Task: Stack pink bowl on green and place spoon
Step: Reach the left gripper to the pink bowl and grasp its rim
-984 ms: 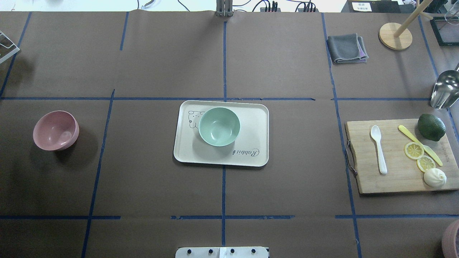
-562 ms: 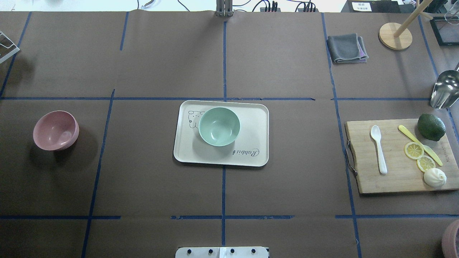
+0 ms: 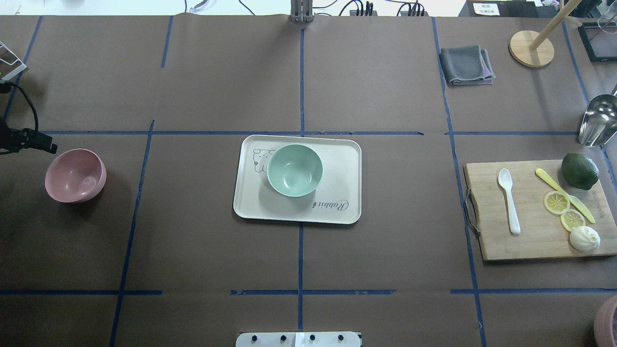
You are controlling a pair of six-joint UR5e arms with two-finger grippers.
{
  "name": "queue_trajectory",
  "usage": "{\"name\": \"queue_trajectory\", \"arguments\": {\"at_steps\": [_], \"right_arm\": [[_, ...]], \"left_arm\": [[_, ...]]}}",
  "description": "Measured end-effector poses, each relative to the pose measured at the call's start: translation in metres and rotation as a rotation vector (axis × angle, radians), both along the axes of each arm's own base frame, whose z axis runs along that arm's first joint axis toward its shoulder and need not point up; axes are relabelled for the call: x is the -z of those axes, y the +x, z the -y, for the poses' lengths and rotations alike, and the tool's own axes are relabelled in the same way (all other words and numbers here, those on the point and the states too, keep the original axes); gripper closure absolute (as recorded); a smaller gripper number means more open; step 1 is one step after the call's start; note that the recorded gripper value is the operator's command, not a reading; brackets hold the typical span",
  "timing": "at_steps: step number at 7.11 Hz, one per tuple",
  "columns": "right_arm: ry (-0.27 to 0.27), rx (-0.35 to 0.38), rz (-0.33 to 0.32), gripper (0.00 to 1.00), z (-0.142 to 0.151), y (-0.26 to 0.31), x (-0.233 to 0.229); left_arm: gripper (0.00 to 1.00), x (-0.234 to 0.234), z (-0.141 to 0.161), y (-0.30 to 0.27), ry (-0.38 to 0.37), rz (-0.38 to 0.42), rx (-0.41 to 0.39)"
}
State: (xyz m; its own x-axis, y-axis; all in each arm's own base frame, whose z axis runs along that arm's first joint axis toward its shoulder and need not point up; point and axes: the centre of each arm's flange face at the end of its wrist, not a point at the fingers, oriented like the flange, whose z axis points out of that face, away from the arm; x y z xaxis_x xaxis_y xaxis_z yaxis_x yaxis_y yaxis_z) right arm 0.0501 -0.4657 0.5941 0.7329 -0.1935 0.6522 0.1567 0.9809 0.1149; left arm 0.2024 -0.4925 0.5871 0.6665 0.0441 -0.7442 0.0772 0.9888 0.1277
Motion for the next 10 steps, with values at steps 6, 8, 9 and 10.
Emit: {"name": "queue_trajectory", "arguments": {"at_steps": [6,8,9,10], "right_arm": [[-0.003,0.000,0.000,0.00,0.000,0.000,-0.001],[-0.003,-0.001,0.000,0.00,0.000,0.000,0.000],[-0.002,-0.001,0.000,0.00,0.000,0.000,0.000],[-0.001,0.000,0.000,0.00,0.000,0.000,0.000]], "left_arm": [[1.00,0.025,-0.029,0.017,0.006,-0.083,-0.077],[1.00,0.069,-0.019,0.023,-0.024,-0.127,-0.046],[1.00,0.110,-0.001,0.036,-0.056,-0.154,-0.003],[1.00,0.160,0.018,0.055,-0.085,-0.187,0.042]]}}
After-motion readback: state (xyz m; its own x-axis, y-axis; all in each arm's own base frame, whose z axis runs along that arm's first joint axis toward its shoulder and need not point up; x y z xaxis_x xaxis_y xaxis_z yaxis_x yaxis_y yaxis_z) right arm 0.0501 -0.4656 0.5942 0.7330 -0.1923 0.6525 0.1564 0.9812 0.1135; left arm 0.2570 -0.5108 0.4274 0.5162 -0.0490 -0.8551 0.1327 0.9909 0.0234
